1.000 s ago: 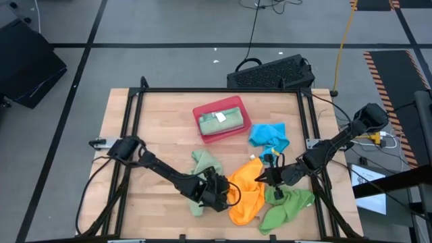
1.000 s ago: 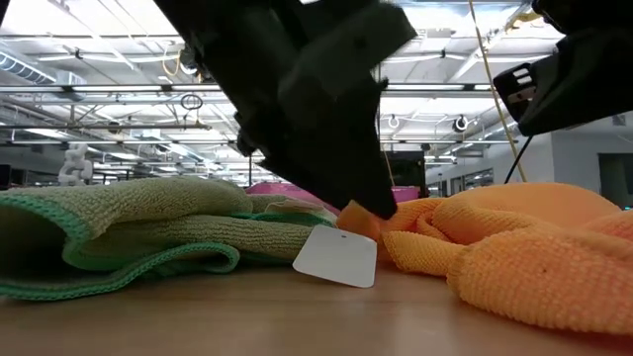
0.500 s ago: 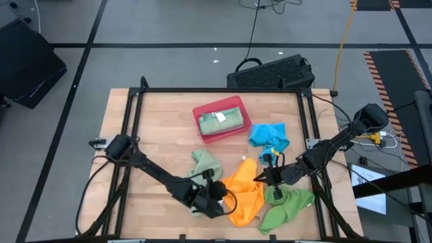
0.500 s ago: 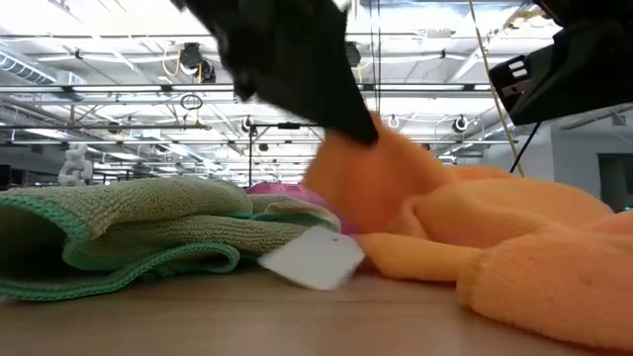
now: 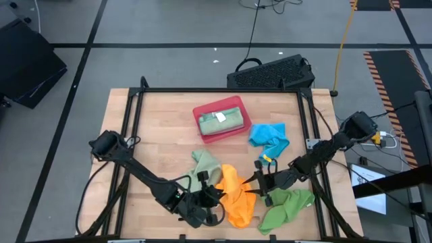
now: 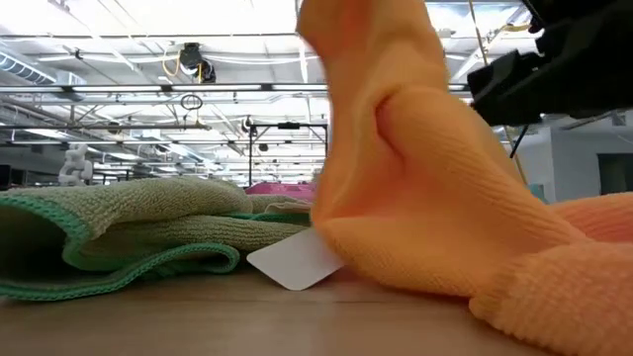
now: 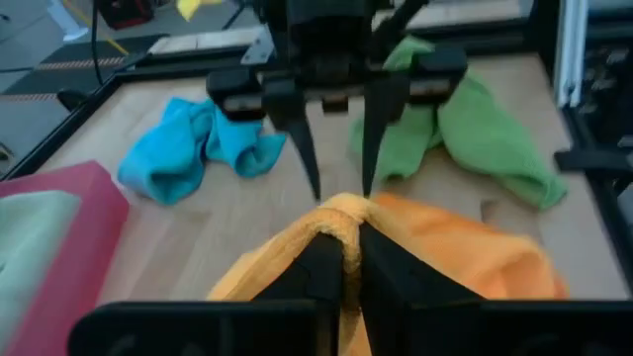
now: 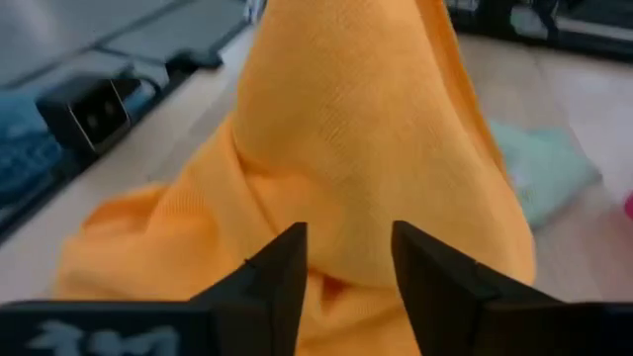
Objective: Fold microfiber towels
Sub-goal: Fold the yellow microfiber cloth
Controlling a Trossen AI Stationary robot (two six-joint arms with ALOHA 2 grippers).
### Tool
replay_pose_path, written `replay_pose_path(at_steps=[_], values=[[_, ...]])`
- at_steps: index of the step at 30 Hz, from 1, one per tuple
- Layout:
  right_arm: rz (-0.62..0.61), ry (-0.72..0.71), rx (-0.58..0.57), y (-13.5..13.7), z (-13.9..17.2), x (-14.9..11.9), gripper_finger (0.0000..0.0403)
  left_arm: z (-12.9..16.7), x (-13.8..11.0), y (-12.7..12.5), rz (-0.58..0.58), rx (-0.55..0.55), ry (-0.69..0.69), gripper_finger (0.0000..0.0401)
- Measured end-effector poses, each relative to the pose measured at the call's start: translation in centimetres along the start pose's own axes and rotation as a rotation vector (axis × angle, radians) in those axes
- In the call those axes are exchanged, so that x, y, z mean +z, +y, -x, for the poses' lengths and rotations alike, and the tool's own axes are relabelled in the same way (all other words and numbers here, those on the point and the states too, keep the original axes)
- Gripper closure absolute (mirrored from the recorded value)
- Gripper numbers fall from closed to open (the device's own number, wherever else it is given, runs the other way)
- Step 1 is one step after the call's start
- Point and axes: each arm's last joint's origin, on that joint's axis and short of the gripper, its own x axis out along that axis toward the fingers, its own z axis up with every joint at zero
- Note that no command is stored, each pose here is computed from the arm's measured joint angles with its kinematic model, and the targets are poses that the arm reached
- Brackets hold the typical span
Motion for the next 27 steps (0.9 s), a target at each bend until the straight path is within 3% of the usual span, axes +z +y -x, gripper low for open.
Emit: replay_pose_path(at_steps=[4, 7, 12, 21, 27], values=[[-0.006, -0.02, 0.11, 0.6, -0.3, -0.1, 0.0228, 0.1, 0.7, 0.2, 0.016, 0.006, -0.039, 0.0367], [-0.048, -0.011, 0.205, 1.0, -0.2, -0.1, 0.0221, 0.4, 0.8, 0.8, 0.043, 0.117, -0.063, 0.0367], [-0.052, 0.028, 0.219, 1.7, -0.2, -0.2, 0.022, 0.8, -0.4, 2.4, 0.128, 0.334, -0.034, 0.0367], [0.0, 0.174, 0.206, 3.0, -0.9, 0.5, 0.022, 2.1, -3.4, 4.9, 0.212, 0.514, 0.111, 0.0366], [0.018, 0.166, 0.256, 4.7, -2.8, 0.8, 0.022, 2.8, -4.4, 5.9, 0.262, 0.59, 0.185, 0.0366]])
